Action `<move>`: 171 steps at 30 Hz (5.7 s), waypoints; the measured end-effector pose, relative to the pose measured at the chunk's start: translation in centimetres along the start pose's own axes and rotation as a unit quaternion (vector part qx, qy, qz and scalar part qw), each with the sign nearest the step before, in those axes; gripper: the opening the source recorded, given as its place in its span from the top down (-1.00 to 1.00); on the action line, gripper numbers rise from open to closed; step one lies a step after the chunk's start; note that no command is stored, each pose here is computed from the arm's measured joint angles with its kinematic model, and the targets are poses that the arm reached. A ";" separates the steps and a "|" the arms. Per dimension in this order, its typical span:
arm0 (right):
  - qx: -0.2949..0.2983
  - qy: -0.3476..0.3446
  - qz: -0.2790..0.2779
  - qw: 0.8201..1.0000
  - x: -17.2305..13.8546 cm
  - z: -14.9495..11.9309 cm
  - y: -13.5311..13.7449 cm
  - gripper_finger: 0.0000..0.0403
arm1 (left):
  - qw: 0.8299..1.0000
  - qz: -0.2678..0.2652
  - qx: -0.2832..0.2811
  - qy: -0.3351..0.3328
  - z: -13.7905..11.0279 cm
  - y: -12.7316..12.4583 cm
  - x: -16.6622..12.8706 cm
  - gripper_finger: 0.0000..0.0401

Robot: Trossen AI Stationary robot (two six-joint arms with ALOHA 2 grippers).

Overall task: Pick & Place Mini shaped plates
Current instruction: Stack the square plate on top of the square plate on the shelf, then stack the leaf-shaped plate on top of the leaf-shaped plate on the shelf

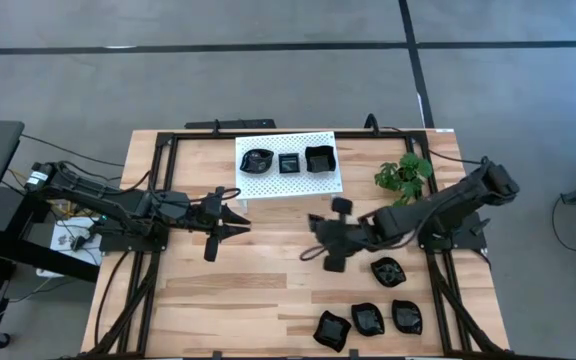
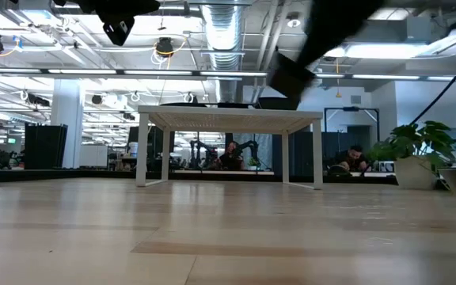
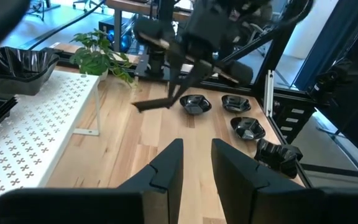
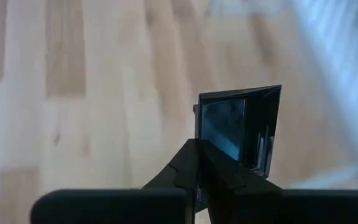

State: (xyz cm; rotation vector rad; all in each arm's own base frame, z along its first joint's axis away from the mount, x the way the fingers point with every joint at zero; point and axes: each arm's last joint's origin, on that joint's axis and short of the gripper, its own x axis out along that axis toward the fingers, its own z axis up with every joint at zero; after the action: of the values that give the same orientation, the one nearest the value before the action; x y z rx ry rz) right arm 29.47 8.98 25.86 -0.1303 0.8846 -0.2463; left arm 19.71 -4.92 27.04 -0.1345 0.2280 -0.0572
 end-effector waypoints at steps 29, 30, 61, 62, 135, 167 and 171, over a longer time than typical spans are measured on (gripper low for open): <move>-0.069 0.065 -0.167 0.981 7.4 10.4 -13.0 0.97 | 1.000 -0.001 0.000 0.000 0.0 0.0 0.0 0.58; -0.067 0.065 -0.158 0.983 7.5 10.4 -13.1 0.97 | 1.000 -0.001 0.000 0.000 0.0 0.0 0.0 0.58; -0.056 0.076 -0.093 0.991 7.8 9.9 -13.9 0.67 | 1.000 -0.001 0.000 -0.002 0.0 0.0 0.0 0.58; -0.057 0.076 -0.094 0.991 7.8 9.9 -13.9 0.66 | 1.000 -0.001 0.000 -0.002 0.0 0.0 0.0 0.58; 0.276 0.254 0.047 0.926 -4.3 -11.0 6.6 0.48 | 1.000 -0.002 -0.002 -0.007 0.1 0.0 0.0 0.58; 0.220 0.336 0.005 0.916 0.0 -13.0 9.8 0.95 | 1.000 -0.003 0.007 -0.011 0.2 -0.1 0.0 0.58; 0.198 0.236 0.028 0.951 0.7 -10.7 10.0 0.99 | 0.999 -0.032 0.034 -0.009 0.1 -0.4 0.2 0.58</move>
State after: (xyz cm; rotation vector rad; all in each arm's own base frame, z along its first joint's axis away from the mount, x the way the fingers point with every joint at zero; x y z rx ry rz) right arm 23.15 18.36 16.46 0.3415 1.2936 -0.4062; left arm 19.94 -5.30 27.18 -0.0741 0.2029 -0.1280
